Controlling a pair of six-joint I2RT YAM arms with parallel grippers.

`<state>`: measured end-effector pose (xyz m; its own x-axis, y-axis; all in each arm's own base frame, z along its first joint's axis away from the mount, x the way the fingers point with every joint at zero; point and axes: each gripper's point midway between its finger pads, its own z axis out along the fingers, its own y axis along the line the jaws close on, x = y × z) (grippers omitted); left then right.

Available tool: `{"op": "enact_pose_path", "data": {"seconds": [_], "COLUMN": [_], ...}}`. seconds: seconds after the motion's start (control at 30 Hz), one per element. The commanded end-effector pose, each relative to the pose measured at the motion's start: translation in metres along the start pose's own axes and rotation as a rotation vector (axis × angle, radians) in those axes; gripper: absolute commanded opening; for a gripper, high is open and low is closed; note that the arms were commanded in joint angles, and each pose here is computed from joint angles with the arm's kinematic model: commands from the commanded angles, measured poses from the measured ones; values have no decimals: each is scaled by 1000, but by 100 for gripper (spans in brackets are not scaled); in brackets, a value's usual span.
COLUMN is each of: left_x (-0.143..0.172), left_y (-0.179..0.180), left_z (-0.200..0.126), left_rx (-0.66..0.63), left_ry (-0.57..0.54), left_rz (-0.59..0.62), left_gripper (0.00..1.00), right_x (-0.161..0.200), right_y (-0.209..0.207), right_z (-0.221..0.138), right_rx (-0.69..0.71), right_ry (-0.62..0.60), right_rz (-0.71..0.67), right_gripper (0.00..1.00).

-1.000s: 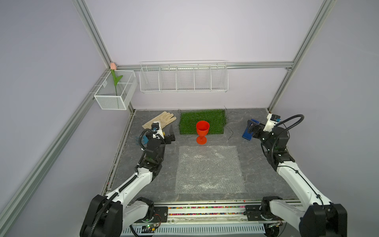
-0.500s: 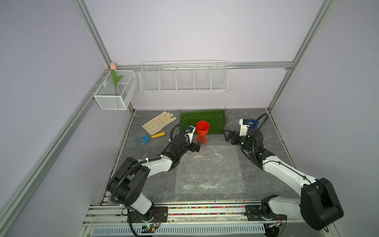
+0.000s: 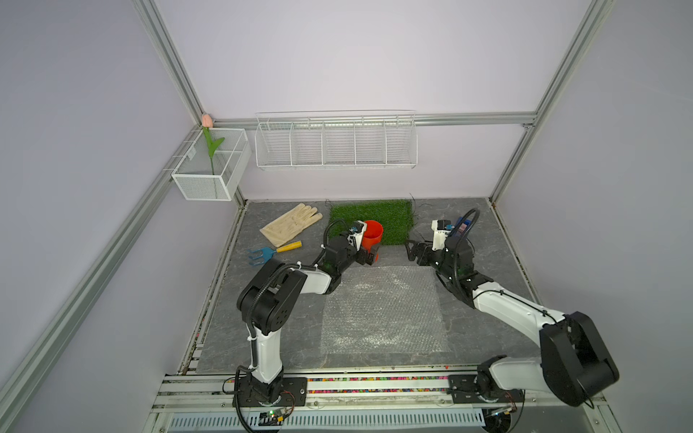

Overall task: Wrap wine glasses in bubble wrap
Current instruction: Pick up the wine glass at the center of the board.

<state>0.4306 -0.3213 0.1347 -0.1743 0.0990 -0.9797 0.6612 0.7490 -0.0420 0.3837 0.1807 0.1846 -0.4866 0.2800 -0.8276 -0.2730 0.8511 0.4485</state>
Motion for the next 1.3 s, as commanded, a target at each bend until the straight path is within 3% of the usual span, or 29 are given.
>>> {"op": "enact_pose_path", "data": {"seconds": [0.0, 0.37, 0.63, 0.83, 1.0, 1.27], "left_x": [-22, -24, -33, -53, -71, -52], "left_y": [-1, -4, -1, 7, 18, 10], "left_z": [10, 21, 21, -3, -23, -78], "left_rx": [38, 93, 75, 11, -77, -178], "left_ry": [-76, -110, -101, -150, -18, 349], "left_rz": [18, 28, 32, -33, -207, -366], "left_gripper": [100, 98, 77, 71, 44, 44], "right_x": [3, 8, 10, 10, 11, 12], "right_y": [-3, -4, -4, -5, -6, -5], "right_z": [4, 11, 14, 13, 12, 8], "right_rx": [14, 15, 19, 22, 26, 26], "right_ry": [-6, 24, 38, 40, 43, 53], "right_rz": [-25, -27, -26, -25, -22, -16], "right_gripper": [89, 89, 89, 89, 89, 89]}}
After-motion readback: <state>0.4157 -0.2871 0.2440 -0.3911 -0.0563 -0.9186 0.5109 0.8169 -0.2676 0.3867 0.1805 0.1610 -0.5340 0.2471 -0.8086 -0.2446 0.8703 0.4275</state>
